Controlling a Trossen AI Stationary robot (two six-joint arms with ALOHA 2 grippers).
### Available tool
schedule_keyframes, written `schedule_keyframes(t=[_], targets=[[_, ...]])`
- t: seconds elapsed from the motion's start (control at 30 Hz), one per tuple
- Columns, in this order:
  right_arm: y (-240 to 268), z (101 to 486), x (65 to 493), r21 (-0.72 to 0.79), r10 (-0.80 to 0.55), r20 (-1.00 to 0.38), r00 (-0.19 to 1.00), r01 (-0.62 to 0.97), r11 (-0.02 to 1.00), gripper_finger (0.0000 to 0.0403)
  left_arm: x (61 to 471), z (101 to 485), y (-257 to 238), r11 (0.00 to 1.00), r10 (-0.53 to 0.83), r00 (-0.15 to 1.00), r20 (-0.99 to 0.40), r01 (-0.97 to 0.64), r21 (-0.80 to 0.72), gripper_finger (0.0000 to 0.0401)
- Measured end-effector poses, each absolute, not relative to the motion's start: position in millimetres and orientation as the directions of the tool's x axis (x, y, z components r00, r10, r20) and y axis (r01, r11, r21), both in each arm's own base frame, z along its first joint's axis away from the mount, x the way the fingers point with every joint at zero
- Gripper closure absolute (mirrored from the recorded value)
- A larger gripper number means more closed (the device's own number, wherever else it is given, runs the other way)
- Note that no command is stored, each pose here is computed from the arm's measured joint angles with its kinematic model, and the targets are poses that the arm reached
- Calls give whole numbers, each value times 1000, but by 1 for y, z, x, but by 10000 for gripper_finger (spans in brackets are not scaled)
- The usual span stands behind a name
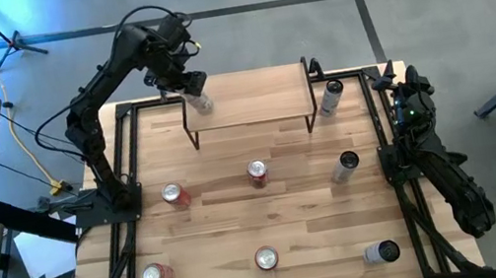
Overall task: Place canned beverage on shelf
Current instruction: Put the white and yellow soda can on the shelf
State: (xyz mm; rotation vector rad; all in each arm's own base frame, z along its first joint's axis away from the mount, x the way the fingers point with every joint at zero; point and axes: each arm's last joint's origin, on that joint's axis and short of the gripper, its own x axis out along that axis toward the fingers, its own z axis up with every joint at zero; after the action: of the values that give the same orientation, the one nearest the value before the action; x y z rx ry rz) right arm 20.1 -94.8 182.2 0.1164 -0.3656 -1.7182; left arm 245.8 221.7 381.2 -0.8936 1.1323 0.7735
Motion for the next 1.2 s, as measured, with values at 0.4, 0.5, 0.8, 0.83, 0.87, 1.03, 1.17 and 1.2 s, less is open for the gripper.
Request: schedule_keyframes(t=[0.4,0.5,0.8,0.83,0.87,1.03,1.17,1.2], targets=[[-95,182,20,306,-975,127,-184,942,-138,75,245,382,222,501,102,226,-969,-853,-146,173],[-95,182,20,306,-975,128,-184,942,-138,75,246,382,221,483,103,226,-969,-862,-150,173],[-95,182,20,306,-975,127,-183,942,-137,75,252,383,211,496,105,223,-969,-856,-144,173],[-95,182,20,306,-975,127,-183,942,-137,75,254,383,210,485,104,224,-969,-862,-147,173],[-95,182,20,306,-975,127,-184,942,-138,75,255,383,209,474,103,225,-969,-868,-151,173],[-95,182,20,306,-975,127,-183,942,-137,75,257,384,205,471,104,226,-969,-869,-153,173],[-95,182,20,306,-975,127,-183,942,-137,75,258,384,204,482,134,203,-970,-869,-115,172],[-95,182,20,306,-975,127,-184,942,-138,75,258,384,204,487,143,195,-970,-868,-103,172]])
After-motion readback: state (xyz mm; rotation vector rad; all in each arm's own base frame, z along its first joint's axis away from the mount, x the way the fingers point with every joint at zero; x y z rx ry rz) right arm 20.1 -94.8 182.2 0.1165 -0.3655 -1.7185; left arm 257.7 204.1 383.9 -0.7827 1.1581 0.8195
